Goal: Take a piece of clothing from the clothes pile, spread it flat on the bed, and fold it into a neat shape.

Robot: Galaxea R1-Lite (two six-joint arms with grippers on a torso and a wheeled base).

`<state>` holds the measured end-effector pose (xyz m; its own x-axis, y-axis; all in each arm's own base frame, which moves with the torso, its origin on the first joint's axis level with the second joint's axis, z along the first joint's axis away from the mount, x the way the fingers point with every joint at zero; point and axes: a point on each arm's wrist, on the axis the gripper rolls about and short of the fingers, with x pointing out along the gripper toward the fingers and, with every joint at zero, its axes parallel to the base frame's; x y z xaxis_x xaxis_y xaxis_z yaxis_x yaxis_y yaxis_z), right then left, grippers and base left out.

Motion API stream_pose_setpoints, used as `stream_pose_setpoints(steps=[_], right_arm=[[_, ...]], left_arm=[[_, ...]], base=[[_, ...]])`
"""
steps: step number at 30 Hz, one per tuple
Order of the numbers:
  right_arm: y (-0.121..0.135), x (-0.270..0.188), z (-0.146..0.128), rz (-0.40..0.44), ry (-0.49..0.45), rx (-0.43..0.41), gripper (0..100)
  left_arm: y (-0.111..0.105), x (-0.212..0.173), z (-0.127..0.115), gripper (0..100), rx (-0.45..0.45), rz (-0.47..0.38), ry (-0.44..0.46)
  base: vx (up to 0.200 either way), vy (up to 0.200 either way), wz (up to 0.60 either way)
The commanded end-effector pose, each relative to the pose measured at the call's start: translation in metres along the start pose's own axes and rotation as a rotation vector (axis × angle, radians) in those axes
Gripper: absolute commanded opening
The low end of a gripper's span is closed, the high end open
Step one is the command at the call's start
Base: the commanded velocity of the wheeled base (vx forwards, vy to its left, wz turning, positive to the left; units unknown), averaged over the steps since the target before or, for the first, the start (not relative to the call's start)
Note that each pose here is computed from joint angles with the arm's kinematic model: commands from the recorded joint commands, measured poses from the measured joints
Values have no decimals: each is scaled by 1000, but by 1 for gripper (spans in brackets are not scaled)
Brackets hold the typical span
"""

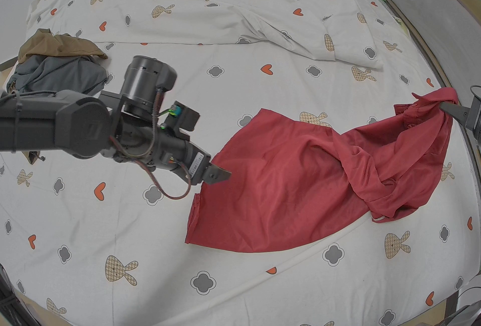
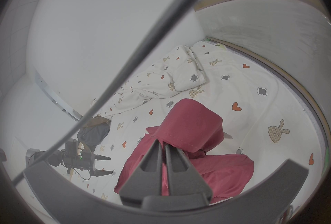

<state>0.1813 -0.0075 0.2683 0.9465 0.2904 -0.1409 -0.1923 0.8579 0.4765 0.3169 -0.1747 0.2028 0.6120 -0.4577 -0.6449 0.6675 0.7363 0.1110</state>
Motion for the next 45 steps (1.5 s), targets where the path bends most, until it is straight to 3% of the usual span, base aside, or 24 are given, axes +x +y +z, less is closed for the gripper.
stream_pose_setpoints(steps=[1, 7, 12, 21, 31, 32, 36, 45], right_arm=[[0, 4, -5, 6, 25, 5, 0], [-1, 11, -11, 14, 60, 11, 0], [-2, 16, -13, 15, 80, 14, 0], [-3, 19, -17, 14, 98, 19, 0], [-1, 20, -21, 25, 114, 17, 0], [-1, 20, -21, 25, 114, 17, 0], [0, 20, -20, 28, 112, 15, 0], [-1, 21, -21, 26, 116, 17, 0]], left_arm=[[-15, 34, 8, 100, 73, -31, 27], [-17, 51, 18, 100, 101, -33, 9], [-40, 71, 27, 100, 140, -75, -5], [-55, 90, 41, 100, 166, -94, -41], [-78, 119, 35, 100, 195, -131, -15], [-78, 119, 35, 0, 195, -131, -15], [-79, 121, 35, 0, 198, -104, -10], [-53, 27, 53, 0, 150, 33, -78]], base=[[0, 0, 0], [0, 0, 0], [0, 0, 0], [0, 0, 0], [0, 0, 0], [0, 0, 0], [0, 0, 0], [0, 0, 0]])
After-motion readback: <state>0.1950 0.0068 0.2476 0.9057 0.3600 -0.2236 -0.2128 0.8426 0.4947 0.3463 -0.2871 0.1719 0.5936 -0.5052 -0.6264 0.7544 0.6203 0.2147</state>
